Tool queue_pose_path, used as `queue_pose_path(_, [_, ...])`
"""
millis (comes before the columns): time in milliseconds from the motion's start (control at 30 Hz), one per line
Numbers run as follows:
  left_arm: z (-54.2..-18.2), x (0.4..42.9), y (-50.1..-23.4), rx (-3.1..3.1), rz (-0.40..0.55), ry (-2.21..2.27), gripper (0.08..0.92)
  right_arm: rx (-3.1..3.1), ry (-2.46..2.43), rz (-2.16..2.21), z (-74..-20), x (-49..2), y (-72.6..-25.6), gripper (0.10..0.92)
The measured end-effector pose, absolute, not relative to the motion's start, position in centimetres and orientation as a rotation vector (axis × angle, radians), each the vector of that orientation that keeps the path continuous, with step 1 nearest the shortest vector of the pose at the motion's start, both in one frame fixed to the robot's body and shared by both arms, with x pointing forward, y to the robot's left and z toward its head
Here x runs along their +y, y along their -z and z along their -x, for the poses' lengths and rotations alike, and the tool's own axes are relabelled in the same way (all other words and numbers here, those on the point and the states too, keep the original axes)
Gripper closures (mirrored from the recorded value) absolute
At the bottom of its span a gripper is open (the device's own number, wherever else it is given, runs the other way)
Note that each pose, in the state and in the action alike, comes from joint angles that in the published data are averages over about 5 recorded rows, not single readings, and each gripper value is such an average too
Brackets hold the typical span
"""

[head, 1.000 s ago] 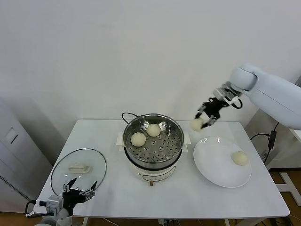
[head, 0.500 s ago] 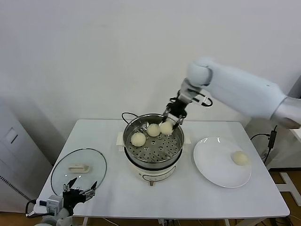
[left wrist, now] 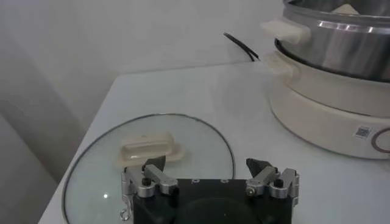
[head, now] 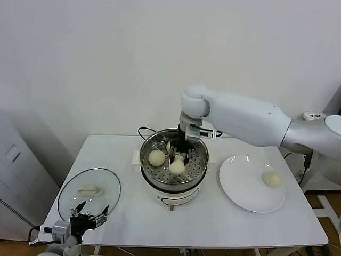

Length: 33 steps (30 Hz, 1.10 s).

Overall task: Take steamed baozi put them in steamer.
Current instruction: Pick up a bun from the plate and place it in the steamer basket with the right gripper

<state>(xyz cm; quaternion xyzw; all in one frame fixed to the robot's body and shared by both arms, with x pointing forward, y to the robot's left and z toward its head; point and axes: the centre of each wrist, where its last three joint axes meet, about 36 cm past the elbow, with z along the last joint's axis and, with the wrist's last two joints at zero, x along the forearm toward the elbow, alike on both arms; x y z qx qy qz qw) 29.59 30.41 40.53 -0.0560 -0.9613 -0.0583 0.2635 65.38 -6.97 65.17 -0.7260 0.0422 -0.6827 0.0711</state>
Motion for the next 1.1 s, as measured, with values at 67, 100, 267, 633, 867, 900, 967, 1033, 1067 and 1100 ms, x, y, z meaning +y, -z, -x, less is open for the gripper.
queue_pose_path(67, [-29.7, 30.4, -40.5, -2.6, 0.152, 0.157, 0.177, 0.092, 2.046, 2.176, -65.1, -6.5, -64.6, 0.564])
queue_pose_path(100, [-29.7, 30.4, -40.5, -2.6, 0.152, 0.157, 0.177, 0.077, 2.044, 2.173, -65.0, -6.3, -64.2, 0.564])
queue_pose_path(267, [-29.8, 30.4, -40.4, -2.598, 0.151, 0.157, 0.177, 0.015, 2.032, 2.162, -64.5, -5.5, -62.8, 0.564])
queue_pose_path(633, [-30.0, 30.6, -40.3, -2.595, 0.15, 0.158, 0.177, -0.06, 2.03, 2.134, -63.9, -4.7, -61.3, 0.394])
queue_pose_path(867, [-30.0, 30.7, -40.2, -2.594, 0.148, 0.157, 0.177, 0.001, 2.086, 2.116, -64.9, -5.8, -62.8, 0.218])
queue_pose_path(900, [-30.0, 30.7, -40.2, -2.594, 0.149, 0.158, 0.177, 0.022, 2.099, 2.114, -65.2, -6.1, -63.2, 0.209])
queue_pose_path(967, [-30.0, 30.7, -40.3, -2.596, 0.149, 0.159, 0.177, 0.079, 2.129, 2.113, -65.9, -6.9, -64.2, 0.202])
queue_pose_path(1033, [-30.0, 30.7, -40.4, -2.597, 0.15, 0.161, 0.177, 0.155, 2.162, 2.116, -66.7, -8.0, -65.4, 0.2])
queue_pose_path(1067, [-30.0, 30.7, -40.4, -2.597, 0.15, 0.162, 0.177, 0.2, 2.179, 2.119, -67.2, -8.7, -65.9, 0.2])
queue_pose_path(1100, [-30.0, 30.7, -40.4, -2.598, 0.151, 0.163, 0.177, 0.25, 2.198, 2.123, -67.7, -9.4, -66.5, 0.2])
